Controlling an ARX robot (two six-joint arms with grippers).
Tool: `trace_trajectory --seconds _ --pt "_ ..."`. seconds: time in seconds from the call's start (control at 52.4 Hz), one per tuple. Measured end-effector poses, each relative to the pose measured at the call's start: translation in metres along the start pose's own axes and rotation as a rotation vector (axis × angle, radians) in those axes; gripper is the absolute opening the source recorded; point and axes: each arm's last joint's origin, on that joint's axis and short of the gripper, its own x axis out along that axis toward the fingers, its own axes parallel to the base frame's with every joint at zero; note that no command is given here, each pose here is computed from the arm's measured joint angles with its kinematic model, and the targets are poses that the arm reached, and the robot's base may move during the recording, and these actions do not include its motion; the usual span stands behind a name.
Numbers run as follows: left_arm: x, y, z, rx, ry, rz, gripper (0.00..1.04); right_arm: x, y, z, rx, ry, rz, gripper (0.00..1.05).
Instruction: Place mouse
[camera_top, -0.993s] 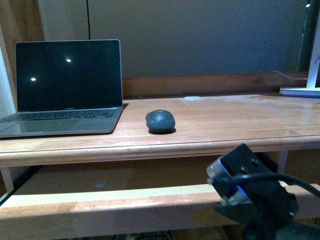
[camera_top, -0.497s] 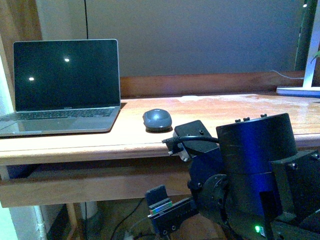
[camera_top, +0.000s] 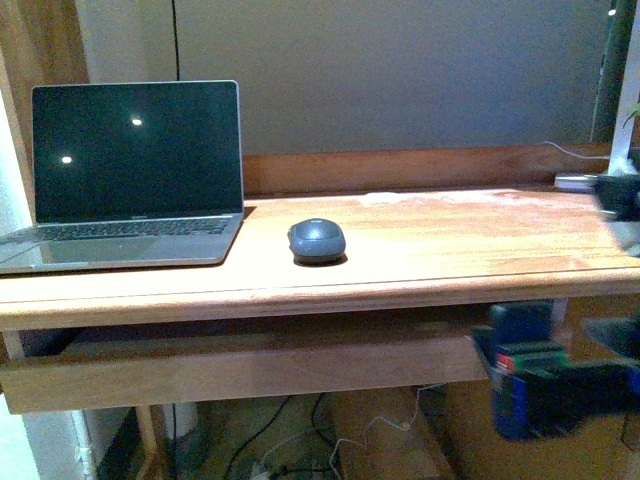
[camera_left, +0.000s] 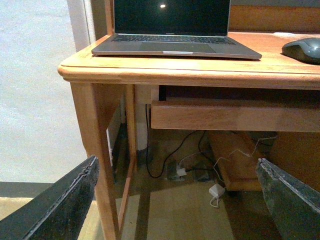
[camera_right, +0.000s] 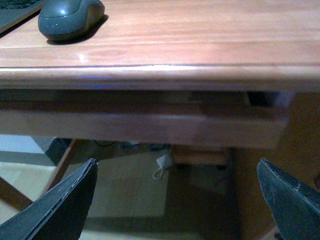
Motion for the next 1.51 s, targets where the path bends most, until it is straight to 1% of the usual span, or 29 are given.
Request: trace_trajectory --seconds 0.076,0.153,0.286,0.344,0.401,0.477,0.535,0.592,0.611,0.63,0.649,0.688,0.707,0.745,0.764,0.879,1.07,1.089,1.165,1.184,1.261,1.28,1.337,1.394,1.509 --pt "0.0 0.0 0.0 0.0 0.0 0.0 0.97 -0.032 -0.007 -0.008 0.028 0.003 -0.034 0.97" --pt "0.0 0.0 0.0 0.0 0.0 0.0 0.97 -0.074 -0.012 -0.019 0.064 -0.017 -0.066 0.97" --pt "0.0 0.0 0.0 0.0 0.0 0.0 0.97 -0.114 -0.01 -0.032 0.096 -0.057 -0.071 0.97" --pt "0.0 0.0 0.0 0.0 0.0 0.0 0.97 -0.126 -0.01 -0.038 0.107 -0.066 -0.074 0.97" --pt "0.0 0.0 0.0 0.0 0.0 0.0 0.97 -0.135 -0.011 -0.04 0.128 -0.097 -0.044 0.97" --pt "0.0 0.0 0.0 0.0 0.0 0.0 0.97 -0.139 -0.015 -0.044 0.159 -0.124 -0.042 0.97" --pt "0.0 0.0 0.0 0.0 0.0 0.0 0.97 -0.14 -0.021 -0.054 0.171 -0.113 -0.043 0.97" --pt "0.0 0.0 0.0 0.0 0.0 0.0 0.97 -0.14 -0.025 -0.059 0.173 -0.119 -0.046 0.97" --pt "0.0 0.0 0.0 0.0 0.0 0.0 0.97 -0.14 -0.026 -0.057 0.154 -0.154 -0.108 0.93" --pt "0.0 0.0 0.0 0.0 0.0 0.001 0.97 -0.141 -0.027 -0.055 0.145 -0.169 -0.126 0.91" --pt "0.0 0.0 0.0 0.0 0.0 -0.001 0.97 -0.142 -0.028 -0.053 0.125 -0.199 -0.173 0.88" --pt "0.0 0.0 0.0 0.0 0.0 0.0 0.97 -0.144 -0.032 -0.052 0.08 -0.215 -0.242 0.81" --pt "0.0 0.0 0.0 0.0 0.0 0.0 0.97 -0.144 -0.033 -0.052 0.07 -0.215 -0.251 0.8" --pt "0.0 0.0 0.0 0.0 0.0 0.0 0.97 -0.146 -0.037 -0.051 0.037 -0.22 -0.278 0.73" --pt "0.0 0.0 0.0 0.0 0.0 0.0 0.97 -0.146 -0.038 -0.051 0.03 -0.219 -0.281 0.71" --pt "0.0 0.0 0.0 0.0 0.0 0.0 0.97 -0.149 -0.046 -0.052 -0.018 -0.213 -0.293 0.52" --pt "0.0 0.0 0.0 0.0 0.0 0.0 0.97 -0.152 -0.056 -0.052 -0.038 -0.212 -0.301 0.23" --pt "0.0 0.0 0.0 0.0 0.0 0.0 0.97 -0.153 -0.057 -0.052 -0.04 -0.212 -0.302 0.21" --pt "0.0 0.0 0.0 0.0 0.0 0.0 0.97 -0.154 -0.06 -0.052 -0.043 -0.212 -0.304 0.08" --pt "0.0 0.0 0.0 0.0 0.0 0.0 0.97 -0.154 -0.061 -0.052 -0.044 -0.212 -0.307 0.03" --pt "0.0 0.0 0.0 0.0 0.0 0.0 0.97 -0.155 -0.065 -0.052 -0.046 -0.214 -0.317 0.03" --pt "0.0 0.0 0.0 0.0 0.0 0.0 0.97 -0.157 -0.072 -0.053 -0.051 -0.21 -0.29 0.03" --pt "0.0 0.0 0.0 0.0 0.0 0.0 0.97 -0.158 -0.074 -0.052 -0.048 -0.212 -0.318 0.03" --pt "0.0 0.0 0.0 0.0 0.0 0.0 0.97 -0.158 -0.075 -0.052 -0.049 -0.212 -0.314 0.03" --pt "0.0 0.0 0.0 0.0 0.0 0.0 0.97 -0.159 -0.075 -0.052 -0.05 -0.212 -0.316 0.28"
